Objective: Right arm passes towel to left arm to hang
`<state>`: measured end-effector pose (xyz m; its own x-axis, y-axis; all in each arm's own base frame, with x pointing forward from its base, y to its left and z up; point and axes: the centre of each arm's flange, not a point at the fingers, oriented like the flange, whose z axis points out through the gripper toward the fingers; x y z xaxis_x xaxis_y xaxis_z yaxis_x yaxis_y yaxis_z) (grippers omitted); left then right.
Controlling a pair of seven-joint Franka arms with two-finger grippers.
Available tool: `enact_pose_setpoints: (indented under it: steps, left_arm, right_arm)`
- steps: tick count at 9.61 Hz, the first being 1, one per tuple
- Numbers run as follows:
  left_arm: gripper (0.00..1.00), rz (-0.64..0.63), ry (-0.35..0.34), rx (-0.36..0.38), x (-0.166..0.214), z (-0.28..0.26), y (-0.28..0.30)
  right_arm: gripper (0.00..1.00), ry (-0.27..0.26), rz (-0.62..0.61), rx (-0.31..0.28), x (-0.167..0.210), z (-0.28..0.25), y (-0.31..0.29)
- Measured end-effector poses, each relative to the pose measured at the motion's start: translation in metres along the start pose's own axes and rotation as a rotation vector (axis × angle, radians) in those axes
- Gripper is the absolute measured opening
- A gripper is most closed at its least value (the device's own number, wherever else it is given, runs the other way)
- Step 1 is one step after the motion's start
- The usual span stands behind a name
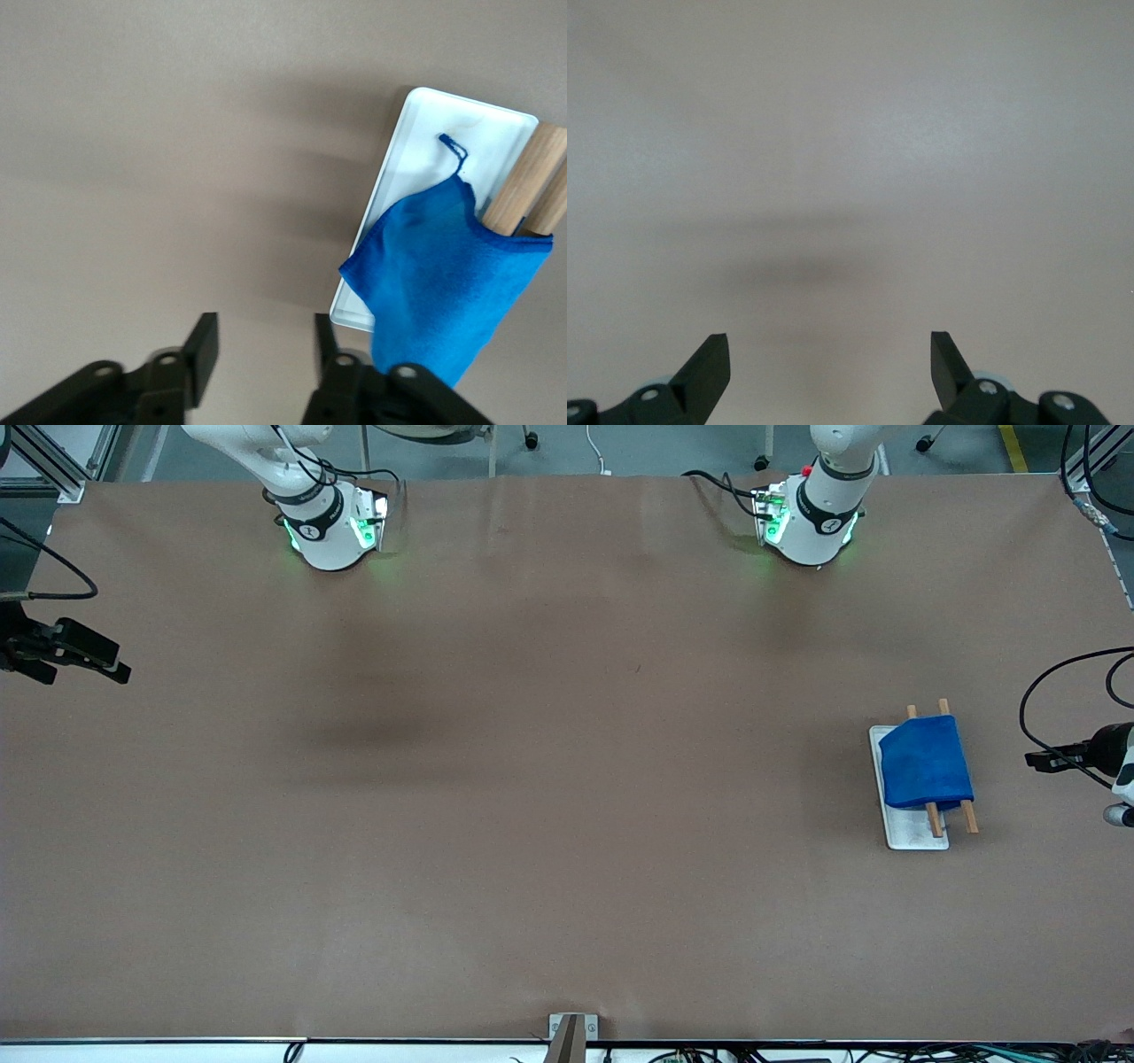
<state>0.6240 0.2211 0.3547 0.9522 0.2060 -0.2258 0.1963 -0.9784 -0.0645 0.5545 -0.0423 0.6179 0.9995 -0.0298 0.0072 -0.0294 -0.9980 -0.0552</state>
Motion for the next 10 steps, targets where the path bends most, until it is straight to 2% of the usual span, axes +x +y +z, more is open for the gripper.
enact_pose_setpoints:
  steps: [3,6,8,10]
  left_arm:
    - [0.99,0.092,0.051,0.006,0.005,-0.023,-0.004]
    - [1.0,0.149,0.12,0.013,0.004,-0.073,0.004]
    - [1.0,0.216,0.145,0.008,-0.017,-0.131,0.056]
    - [1.0,0.237,0.223,0.019,-0.053,-0.198,0.11]
  right_arm:
    - [1.0,0.0,0.0,0.0,0.0,0.0,0.0]
    - [1.0,0.0,0.0,0.0,0.0,0.0,0.0]
    - [1.0,-0.001,0.0,0.0,0.0,0.0,0.0]
    - [1.0,-0.001,0.0,0.0,0.0,0.001,0.0]
